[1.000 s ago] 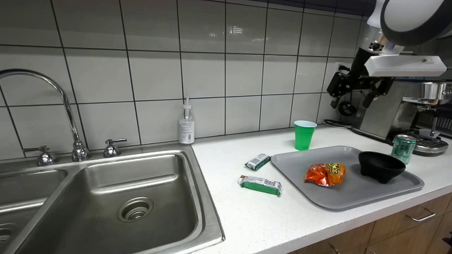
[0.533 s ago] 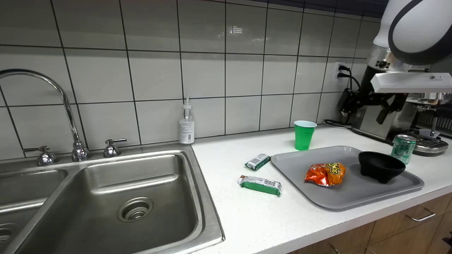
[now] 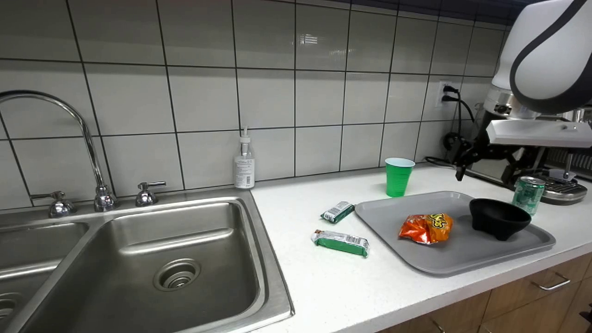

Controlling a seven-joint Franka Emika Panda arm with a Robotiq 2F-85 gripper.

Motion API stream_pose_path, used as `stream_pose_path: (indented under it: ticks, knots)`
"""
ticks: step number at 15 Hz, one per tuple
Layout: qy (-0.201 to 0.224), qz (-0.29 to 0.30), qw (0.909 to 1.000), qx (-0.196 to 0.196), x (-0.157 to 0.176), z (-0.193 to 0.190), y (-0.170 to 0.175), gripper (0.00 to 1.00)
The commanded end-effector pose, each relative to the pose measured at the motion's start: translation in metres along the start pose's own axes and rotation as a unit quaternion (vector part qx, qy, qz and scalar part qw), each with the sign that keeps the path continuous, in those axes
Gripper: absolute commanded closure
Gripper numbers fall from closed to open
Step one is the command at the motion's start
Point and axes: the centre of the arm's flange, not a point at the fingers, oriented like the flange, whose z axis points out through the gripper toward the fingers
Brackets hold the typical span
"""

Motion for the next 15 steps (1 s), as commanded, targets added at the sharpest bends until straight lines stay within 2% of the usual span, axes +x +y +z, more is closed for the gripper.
stream_pose_path:
  ticks: [1, 15]
  knots:
    - [0.003, 0.023, 0.9997, 0.0, 0.021, 0.028, 0.007, 0.0]
    - [-0.043, 0.081, 0.9958, 0.008, 0.043, 0.101, 0.012, 0.0]
